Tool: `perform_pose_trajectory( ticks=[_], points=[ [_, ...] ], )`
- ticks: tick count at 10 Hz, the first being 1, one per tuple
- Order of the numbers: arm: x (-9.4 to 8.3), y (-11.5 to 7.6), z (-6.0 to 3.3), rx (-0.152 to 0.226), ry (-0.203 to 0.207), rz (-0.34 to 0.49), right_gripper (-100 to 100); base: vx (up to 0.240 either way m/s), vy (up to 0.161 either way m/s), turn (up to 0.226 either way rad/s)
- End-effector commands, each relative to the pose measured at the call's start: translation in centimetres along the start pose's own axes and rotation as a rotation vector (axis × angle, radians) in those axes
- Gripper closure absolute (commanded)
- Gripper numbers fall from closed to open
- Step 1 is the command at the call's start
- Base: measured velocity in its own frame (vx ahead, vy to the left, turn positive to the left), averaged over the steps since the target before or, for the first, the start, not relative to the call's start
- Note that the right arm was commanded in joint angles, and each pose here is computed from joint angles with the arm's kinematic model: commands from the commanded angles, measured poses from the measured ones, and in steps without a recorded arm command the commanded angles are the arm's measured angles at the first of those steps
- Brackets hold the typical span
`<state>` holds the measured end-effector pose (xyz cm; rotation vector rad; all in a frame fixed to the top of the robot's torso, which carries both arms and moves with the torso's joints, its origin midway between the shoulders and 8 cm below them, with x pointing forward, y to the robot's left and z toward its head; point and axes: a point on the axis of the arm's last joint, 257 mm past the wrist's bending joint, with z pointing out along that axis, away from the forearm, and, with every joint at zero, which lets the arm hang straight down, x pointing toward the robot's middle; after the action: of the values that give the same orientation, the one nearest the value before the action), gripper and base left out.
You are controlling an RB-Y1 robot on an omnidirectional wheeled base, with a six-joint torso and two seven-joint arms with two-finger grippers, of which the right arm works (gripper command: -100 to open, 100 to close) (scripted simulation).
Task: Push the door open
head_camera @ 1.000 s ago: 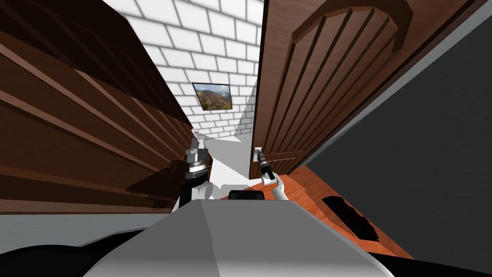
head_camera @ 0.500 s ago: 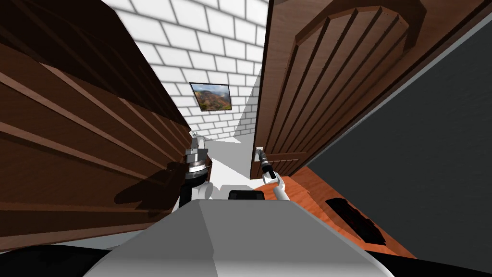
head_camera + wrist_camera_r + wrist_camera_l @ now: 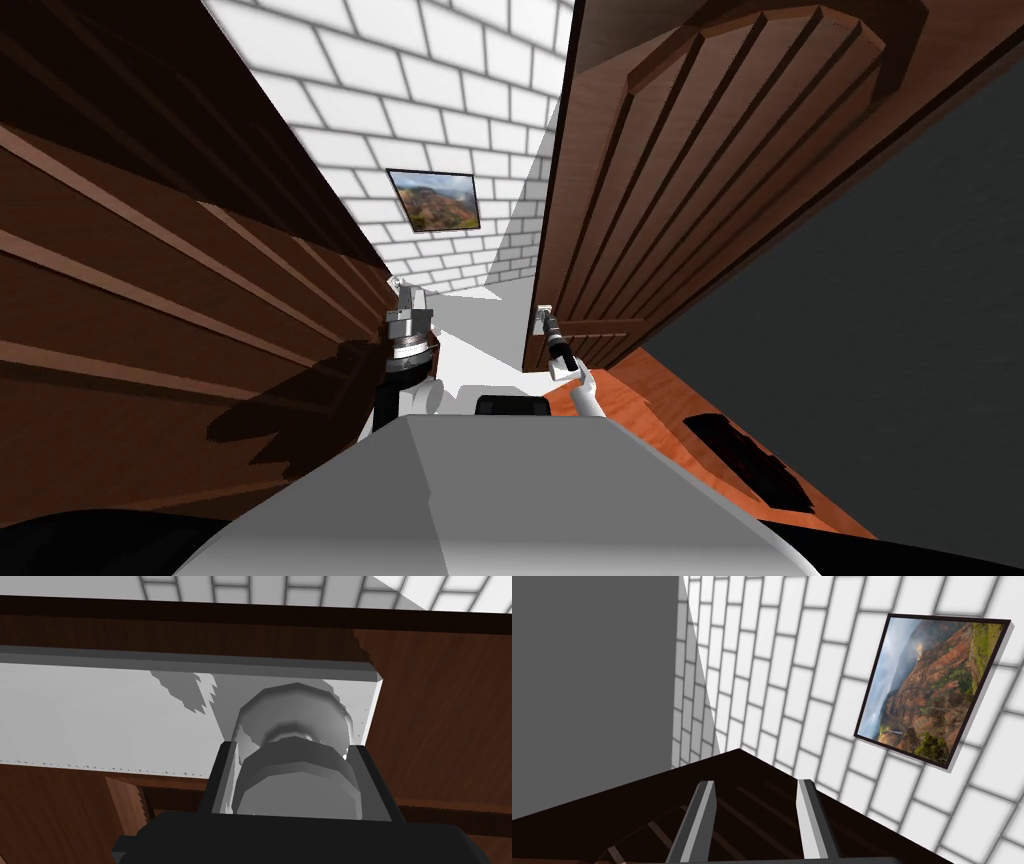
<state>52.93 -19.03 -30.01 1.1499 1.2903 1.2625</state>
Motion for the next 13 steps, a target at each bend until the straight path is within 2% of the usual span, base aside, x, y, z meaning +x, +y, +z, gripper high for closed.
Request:
perform_pose_trajectory(
  ticks=[1,8,13],
  points=[
    [-1.7,0.6,0.27,-0.01,-0.029,-0.008,100,0.089,0.08,-0.046],
    [-4.3,0.5,0.48,-0.007,-0.088,-0.001,100,0.091,0.078,-0.053],
    [-6.5,0.3,0.54,-0.004,-0.143,0.013,100,0.143,0.121,-0.072]
  ],
)
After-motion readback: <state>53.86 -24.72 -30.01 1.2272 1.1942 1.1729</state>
